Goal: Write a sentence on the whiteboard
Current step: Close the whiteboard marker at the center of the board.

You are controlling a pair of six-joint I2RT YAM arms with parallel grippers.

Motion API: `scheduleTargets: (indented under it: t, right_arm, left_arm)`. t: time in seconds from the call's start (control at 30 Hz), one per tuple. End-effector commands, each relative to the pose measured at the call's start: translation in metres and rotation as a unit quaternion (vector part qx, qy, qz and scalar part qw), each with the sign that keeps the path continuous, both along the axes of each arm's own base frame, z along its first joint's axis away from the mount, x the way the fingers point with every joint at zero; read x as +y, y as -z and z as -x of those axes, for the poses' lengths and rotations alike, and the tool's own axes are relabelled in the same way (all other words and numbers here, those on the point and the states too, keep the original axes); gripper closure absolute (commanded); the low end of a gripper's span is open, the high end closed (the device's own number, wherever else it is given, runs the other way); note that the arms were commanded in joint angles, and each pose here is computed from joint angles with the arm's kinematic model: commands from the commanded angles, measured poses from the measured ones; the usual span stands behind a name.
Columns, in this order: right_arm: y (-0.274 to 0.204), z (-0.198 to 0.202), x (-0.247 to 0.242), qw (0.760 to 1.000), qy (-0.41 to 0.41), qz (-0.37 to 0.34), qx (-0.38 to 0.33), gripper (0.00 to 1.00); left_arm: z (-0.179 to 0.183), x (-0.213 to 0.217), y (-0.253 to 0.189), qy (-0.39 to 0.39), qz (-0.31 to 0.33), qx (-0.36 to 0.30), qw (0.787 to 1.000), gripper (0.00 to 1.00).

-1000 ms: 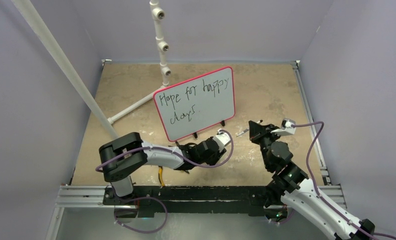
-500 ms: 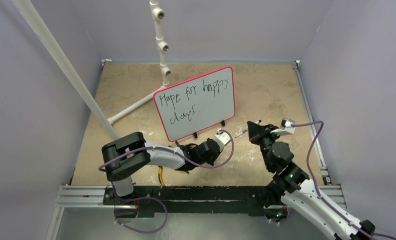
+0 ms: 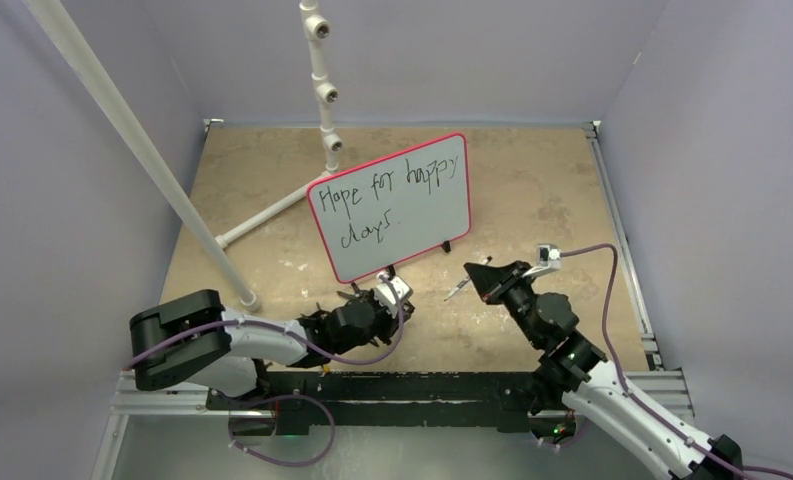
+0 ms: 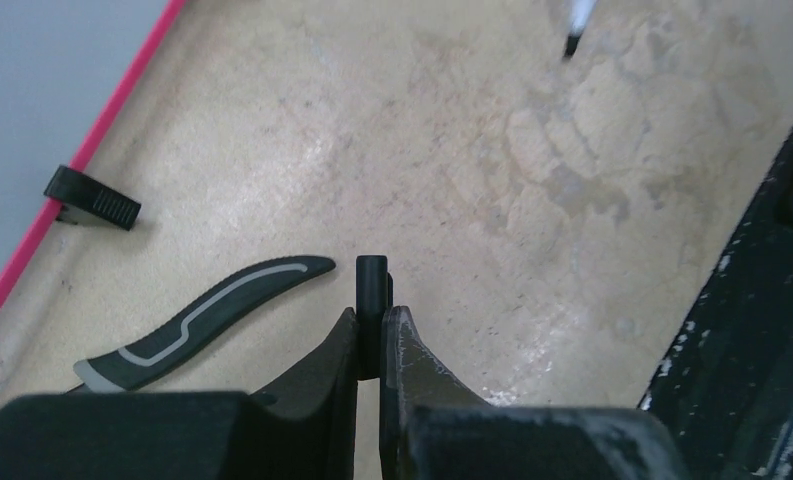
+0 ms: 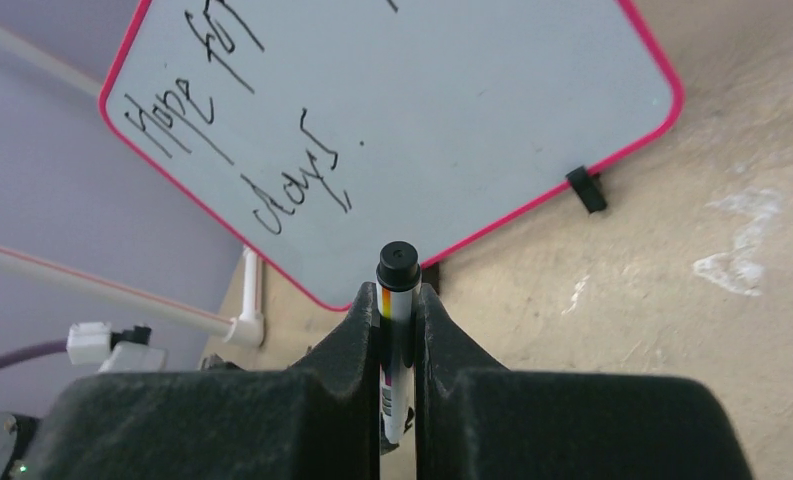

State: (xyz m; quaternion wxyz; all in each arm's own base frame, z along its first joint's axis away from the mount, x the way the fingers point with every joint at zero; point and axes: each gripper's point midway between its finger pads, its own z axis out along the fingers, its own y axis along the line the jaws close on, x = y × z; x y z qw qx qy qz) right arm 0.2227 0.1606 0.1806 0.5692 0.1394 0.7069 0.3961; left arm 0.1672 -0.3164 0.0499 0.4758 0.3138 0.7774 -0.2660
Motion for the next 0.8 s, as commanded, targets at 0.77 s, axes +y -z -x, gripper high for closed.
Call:
scheduleTargets:
  t: [0.77]
  right_arm:
    - [0.0,0.013,0.048,0.989,-0.119,-0.082,-0.016,1.0]
  left_arm:
    - [0.026,-0.023,-0.067,0.077,0.164,-0.024,0.983,1.0]
